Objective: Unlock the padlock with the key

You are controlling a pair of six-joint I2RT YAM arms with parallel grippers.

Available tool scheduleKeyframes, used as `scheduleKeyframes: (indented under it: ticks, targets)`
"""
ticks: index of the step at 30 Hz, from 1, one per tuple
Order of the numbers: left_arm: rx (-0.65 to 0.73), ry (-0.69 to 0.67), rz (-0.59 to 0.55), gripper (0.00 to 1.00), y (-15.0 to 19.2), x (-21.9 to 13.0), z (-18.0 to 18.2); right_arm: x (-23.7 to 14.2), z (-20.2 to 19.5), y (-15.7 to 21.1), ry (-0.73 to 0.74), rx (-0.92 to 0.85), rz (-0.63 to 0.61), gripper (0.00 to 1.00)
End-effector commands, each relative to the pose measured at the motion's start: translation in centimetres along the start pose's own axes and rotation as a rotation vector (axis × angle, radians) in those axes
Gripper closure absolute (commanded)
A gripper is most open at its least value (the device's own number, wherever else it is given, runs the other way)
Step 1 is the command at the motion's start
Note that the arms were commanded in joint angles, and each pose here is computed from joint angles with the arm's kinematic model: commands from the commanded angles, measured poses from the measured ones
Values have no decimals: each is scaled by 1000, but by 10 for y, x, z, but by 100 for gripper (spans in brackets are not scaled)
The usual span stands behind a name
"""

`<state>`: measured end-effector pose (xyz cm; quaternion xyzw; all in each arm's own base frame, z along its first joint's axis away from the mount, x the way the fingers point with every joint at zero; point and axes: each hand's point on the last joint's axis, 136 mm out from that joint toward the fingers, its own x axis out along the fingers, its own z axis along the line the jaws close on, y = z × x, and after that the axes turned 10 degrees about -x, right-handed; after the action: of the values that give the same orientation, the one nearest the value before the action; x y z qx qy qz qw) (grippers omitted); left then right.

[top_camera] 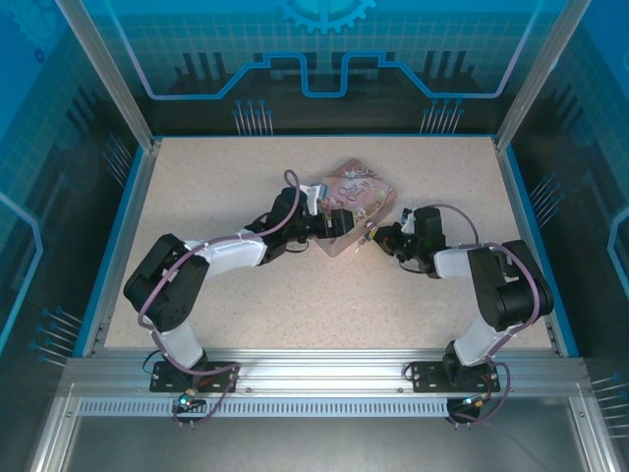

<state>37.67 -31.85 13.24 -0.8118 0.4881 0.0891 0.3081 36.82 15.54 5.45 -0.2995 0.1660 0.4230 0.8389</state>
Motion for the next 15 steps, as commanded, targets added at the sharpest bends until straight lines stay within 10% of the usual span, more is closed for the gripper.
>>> scheduleKeyframes:
  ticks: [1, 15]
  targets:
    - [-225, -447, 269, 11, 99, -21, 131, -17, -8, -52, 53, 1, -186, 100]
    - [-193, -358, 226, 8, 70, -24, 96, -67, -22, -39, 148, -67, -153, 100]
